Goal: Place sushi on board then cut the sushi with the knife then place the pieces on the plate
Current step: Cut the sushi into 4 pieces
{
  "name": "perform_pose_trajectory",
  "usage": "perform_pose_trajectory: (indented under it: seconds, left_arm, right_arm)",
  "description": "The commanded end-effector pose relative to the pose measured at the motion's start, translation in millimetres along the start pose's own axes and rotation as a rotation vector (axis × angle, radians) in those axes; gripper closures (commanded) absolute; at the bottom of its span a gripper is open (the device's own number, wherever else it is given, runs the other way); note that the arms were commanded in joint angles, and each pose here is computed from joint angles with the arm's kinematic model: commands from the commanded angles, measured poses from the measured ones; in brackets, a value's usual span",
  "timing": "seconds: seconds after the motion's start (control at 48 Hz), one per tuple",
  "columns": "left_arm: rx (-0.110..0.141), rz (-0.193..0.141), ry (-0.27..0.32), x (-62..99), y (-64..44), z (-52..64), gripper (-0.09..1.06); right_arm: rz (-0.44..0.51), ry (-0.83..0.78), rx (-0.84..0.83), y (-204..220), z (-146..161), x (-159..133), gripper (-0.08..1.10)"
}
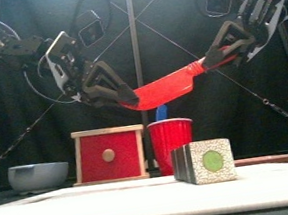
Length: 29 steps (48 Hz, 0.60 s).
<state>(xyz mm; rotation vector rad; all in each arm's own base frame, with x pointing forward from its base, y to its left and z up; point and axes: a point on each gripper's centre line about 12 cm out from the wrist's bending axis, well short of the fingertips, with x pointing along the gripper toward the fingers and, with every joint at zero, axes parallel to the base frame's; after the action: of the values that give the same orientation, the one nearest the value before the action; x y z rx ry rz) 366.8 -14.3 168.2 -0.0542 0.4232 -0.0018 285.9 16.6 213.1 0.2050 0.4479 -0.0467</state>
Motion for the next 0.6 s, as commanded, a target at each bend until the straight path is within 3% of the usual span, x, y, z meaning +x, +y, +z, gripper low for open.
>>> perform_pose_trajectory:
  seconds: [0.021,0.417,0.604]
  left_arm:
    - [0.001,-0.005,-0.037,1.4,-1.6,12.9,0.48]
    - [0.006,-0.026,-0.017,10.5,-11.5,8.4,0.49]
    - [0.004,-0.045,0.006,17.9,-21.4,5.2,0.49]
  right_arm:
    - [0.018,0.024,0.019,5,2,3,0.77]
    - [0.063,0.155,0.029,11,-8,11,0.77]
    - [0.077,0.219,0.042,12,-16,14,0.77]
